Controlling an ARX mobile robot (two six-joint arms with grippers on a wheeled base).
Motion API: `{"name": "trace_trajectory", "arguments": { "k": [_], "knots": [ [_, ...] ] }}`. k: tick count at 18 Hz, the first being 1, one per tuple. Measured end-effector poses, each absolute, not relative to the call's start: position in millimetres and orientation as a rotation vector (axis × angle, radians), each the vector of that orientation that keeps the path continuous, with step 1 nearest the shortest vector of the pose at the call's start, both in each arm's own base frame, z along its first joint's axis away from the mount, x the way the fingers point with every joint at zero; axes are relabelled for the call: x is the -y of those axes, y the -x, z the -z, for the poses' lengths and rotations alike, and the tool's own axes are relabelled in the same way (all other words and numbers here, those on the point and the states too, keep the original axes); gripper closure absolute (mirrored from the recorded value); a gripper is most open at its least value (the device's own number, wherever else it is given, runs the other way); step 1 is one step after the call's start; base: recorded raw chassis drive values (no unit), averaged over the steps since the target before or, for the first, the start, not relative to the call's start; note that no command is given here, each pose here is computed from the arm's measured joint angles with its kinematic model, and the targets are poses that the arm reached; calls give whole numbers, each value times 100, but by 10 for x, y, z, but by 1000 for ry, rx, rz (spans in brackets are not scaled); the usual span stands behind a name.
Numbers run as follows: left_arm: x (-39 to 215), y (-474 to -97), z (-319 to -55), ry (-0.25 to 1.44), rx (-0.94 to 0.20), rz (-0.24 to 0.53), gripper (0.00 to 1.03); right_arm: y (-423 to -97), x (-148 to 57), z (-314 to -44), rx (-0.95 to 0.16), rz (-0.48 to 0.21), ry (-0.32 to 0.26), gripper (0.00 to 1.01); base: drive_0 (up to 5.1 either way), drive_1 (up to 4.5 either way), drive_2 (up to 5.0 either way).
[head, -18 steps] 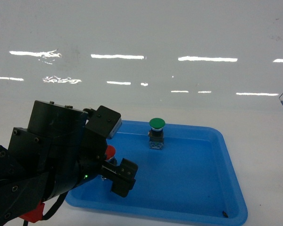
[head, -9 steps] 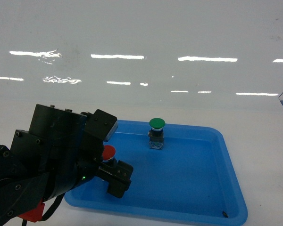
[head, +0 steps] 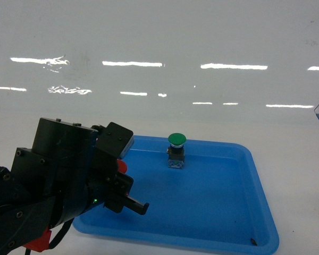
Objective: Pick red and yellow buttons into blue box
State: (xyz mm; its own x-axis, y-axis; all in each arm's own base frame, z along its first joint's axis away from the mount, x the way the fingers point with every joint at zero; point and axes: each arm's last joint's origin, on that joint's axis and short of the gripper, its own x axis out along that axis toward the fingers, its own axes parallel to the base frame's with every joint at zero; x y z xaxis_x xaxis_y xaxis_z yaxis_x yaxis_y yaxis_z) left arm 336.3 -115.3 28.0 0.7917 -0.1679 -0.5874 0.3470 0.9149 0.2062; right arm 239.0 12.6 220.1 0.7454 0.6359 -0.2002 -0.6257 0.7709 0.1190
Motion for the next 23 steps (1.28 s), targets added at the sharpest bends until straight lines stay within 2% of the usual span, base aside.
{"name": "trace_trajectory", "arguments": {
  "k": [1, 6, 10, 11, 14, 18, 23],
  "knots": [
    [1118, -3303, -334, -319, -586, 278, 79, -2390, -126, -2202, -235, -690, -45, 72, 0, 0, 0],
    [925, -3087, -1038, -260, -361, 213, 79, -2390, -126, -2201, -236, -690, -45, 72, 0, 0, 0],
    [705, -2674, -1461, -231, -248, 166, 79, -2390, -126, -2201, -236, -690, -45, 72, 0, 0, 0],
    [643, -2549, -1653, -214, -190, 149, 79, -2390, -126, -2202, -235, -691, -45, 72, 0, 0, 0],
    [520, -2213, -2000, -158, -102, 128, 79, -2390, -126, -2201, -236, -691, -45, 72, 0, 0, 0],
    [493, -1995, -2204, -109, -38, 123, 79, -2390, -126, -2201, -236, -691, -45, 72, 0, 0, 0],
    [511, -2021, -2146, -96, -78, 132, 79, -2390, -126, -2201, -236, -690, -45, 72, 0, 0, 0]
  ]
}}
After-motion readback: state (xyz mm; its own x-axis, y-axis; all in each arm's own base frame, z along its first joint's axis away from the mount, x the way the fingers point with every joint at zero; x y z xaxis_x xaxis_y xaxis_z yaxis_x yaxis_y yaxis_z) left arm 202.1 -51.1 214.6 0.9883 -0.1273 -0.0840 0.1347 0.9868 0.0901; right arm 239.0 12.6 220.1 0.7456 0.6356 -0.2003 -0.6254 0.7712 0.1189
